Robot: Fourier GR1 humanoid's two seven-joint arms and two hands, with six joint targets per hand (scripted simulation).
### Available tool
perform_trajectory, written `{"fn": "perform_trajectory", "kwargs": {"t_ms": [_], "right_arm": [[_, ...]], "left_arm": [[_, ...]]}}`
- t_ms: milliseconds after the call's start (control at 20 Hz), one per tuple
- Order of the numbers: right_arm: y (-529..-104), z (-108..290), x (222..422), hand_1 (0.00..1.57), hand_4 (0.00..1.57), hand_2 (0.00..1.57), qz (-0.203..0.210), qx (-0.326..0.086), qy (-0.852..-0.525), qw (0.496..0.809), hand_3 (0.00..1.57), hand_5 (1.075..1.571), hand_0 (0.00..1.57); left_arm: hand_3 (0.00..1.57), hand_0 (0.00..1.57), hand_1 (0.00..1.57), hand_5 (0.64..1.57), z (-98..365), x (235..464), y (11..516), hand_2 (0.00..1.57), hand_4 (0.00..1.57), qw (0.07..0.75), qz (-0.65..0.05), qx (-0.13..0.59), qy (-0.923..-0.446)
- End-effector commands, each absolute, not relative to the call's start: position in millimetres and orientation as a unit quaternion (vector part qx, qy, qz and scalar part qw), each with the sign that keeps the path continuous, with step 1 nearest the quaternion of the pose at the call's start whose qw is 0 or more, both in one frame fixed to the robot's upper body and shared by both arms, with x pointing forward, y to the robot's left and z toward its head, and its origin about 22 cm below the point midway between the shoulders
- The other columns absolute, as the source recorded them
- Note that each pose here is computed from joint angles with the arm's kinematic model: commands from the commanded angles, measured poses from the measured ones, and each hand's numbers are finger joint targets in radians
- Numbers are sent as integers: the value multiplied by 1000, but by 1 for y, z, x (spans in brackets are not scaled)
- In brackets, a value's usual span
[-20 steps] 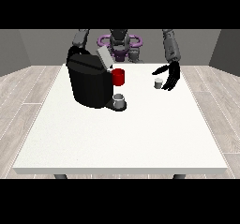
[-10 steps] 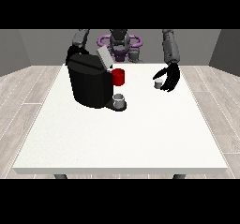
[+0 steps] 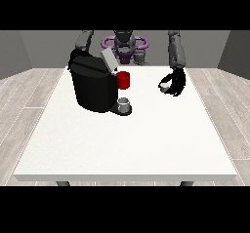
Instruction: Insert the coffee pod into the coffee machine and close the lid
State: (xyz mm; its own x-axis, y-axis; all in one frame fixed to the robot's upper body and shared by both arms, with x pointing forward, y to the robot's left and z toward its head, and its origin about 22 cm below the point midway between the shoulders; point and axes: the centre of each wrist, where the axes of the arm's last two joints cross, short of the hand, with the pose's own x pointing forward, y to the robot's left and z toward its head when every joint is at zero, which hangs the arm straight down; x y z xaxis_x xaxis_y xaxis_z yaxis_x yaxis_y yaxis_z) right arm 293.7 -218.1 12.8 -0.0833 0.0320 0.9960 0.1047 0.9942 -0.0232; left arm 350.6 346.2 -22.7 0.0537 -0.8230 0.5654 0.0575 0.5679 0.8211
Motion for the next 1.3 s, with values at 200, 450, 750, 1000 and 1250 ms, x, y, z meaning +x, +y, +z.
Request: {"fn": "perform_trajectory", "kwargs": {"t_ms": [200, 450, 750, 1000, 1250], "right_arm": [[-218, 14, 295, 0, 426, 0, -31, -42, -729, 683, 0, 1571, 0], [-223, -9, 290, 0, 430, 0, -52, -60, -704, 706, 0, 1571, 0], [-238, -32, 284, 0, 505, 0, -51, -53, -681, 728, 0, 1571, 0], [-229, -15, 304, 0, 507, 0, -33, -43, -697, 715, 0, 1571, 0], [-224, -31, 292, 0, 492, 0, -35, -33, -699, 714, 0, 1571, 0]], "left_arm": [[1305, 1225, 1225, 1571, -24, 356, 344, 1358, 473, 637, -366, 328, -594], [1410, 1477, 1477, 1571, 10, 375, 339, 1470, 632, 610, -405, 264, -628], [1337, 1289, 1289, 1571, 51, 403, 307, 1362, 557, 603, -411, 242, -640], [1292, 1252, 1252, 1571, 99, 421, 303, 1329, 573, 563, -420, 243, -669], [1281, 1253, 1253, 1571, 127, 433, 288, 1328, 537, 571, -409, 241, -669]]}}
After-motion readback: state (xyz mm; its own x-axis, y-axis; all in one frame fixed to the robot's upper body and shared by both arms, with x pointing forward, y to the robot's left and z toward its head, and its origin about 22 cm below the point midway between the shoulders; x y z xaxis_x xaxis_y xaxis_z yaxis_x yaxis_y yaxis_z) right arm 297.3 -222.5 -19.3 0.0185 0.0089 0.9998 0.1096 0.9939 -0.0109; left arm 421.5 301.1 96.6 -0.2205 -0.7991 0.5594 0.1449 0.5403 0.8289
